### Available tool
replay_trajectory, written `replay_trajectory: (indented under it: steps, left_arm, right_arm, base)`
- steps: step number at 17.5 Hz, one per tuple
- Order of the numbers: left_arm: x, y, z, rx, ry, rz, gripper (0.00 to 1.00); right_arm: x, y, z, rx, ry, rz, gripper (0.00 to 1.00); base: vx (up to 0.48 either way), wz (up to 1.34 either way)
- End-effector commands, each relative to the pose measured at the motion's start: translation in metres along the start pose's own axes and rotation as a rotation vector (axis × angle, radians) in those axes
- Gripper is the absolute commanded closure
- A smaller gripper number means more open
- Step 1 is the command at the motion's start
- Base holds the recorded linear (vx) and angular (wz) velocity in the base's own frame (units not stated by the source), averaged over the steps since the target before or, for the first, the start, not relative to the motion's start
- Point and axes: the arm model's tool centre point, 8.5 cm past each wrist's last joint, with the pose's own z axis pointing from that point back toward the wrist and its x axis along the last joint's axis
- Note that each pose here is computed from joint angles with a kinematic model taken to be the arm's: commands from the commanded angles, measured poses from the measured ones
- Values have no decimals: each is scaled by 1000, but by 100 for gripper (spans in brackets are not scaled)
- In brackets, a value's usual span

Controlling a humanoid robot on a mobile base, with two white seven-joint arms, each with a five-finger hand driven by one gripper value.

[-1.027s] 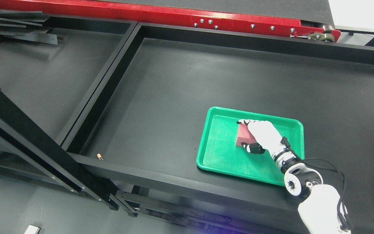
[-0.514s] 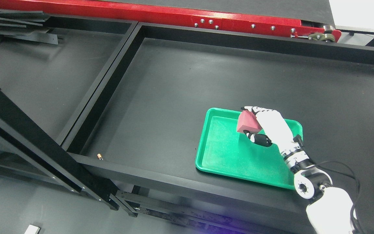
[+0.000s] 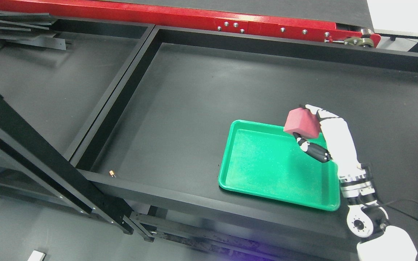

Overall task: Pick pink block from left shelf to tray
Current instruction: 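Lift the pink cube up out of the green tray with the right hand, then hold the pink cube in the right hand while turning toward the blue tray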

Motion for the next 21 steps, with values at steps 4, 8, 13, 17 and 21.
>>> replay_trajectory:
  steps: [4, 8, 13, 17, 21]
  left_arm:
    - [-7, 10, 2, 15, 4, -2, 0]
    - [-7, 10, 2, 15, 4, -2, 0]
    - [-7, 10, 2, 15, 4, -2, 0]
    - [-7, 10, 2, 15, 4, -2, 0]
    - [-7, 10, 2, 15, 4, -2, 0]
  right_arm:
    - [-3, -60, 17, -332, 6, 22, 97]
    - [-3, -60, 17, -333, 9, 21, 97]
    - [-1, -57, 14, -324, 6, 14, 97]
    - [-1, -57, 13, -323, 7, 16, 97]
    - [-3, -58, 16, -318, 12, 23, 97]
  base:
    - [-35, 32]
    - [-84, 137]
    - [-107, 173]
    - [-93, 322]
    - [-109, 550]
